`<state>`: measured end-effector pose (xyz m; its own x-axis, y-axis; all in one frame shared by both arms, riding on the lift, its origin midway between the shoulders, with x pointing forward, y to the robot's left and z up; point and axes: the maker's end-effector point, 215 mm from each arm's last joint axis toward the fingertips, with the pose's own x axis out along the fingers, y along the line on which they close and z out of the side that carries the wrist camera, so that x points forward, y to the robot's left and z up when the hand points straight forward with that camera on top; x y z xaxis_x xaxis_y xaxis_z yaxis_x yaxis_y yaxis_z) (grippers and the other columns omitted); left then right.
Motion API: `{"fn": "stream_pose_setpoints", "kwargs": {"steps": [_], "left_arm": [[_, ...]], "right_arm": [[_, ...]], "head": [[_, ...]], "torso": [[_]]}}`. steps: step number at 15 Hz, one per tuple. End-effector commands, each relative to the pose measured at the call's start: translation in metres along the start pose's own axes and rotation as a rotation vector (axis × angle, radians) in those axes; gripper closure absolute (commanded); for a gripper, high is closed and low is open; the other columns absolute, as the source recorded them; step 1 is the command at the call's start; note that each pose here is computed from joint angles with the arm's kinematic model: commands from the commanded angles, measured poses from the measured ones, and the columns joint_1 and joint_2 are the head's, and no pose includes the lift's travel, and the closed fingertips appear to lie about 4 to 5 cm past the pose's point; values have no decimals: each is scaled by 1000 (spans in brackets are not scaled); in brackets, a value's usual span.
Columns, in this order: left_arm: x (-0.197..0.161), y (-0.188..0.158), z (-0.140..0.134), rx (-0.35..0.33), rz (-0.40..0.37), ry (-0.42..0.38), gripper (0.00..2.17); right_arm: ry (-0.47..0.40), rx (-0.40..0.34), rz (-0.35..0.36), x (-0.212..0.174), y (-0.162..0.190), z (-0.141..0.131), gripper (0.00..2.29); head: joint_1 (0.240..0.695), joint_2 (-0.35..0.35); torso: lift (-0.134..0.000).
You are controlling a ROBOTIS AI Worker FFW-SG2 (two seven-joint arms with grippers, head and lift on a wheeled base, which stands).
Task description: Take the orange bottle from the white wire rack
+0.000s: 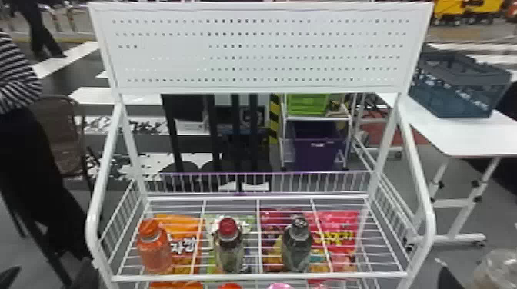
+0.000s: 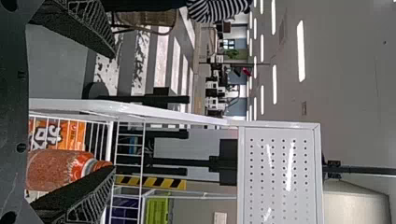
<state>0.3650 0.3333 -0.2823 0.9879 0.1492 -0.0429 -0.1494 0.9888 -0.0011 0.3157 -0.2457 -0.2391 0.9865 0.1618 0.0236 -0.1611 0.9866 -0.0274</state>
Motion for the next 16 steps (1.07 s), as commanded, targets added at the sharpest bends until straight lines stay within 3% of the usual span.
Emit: {"fn": "stream_pose_setpoints", "kwargs": {"steps": [1,12,14,16], "left_arm": [[-3,0,-2,3,-1,5,29],[-7,0,-1,10,5,-21,29],[-8,-15,-19,22,-11,-44,29],[-9,-34,-49,-8,-36,-56,29]], "right_arm": [[-3,1,-1,1,-1,1,1099],[3,6,-1,0,0,-3,1099],[3,8,0,0,1,-3,1099],[0,7,0,0,1,-3,1099]], "head": [[499,0],[499,0],[499,0],[499,0]], "torso": [[0],[0],[0],[0]]}}
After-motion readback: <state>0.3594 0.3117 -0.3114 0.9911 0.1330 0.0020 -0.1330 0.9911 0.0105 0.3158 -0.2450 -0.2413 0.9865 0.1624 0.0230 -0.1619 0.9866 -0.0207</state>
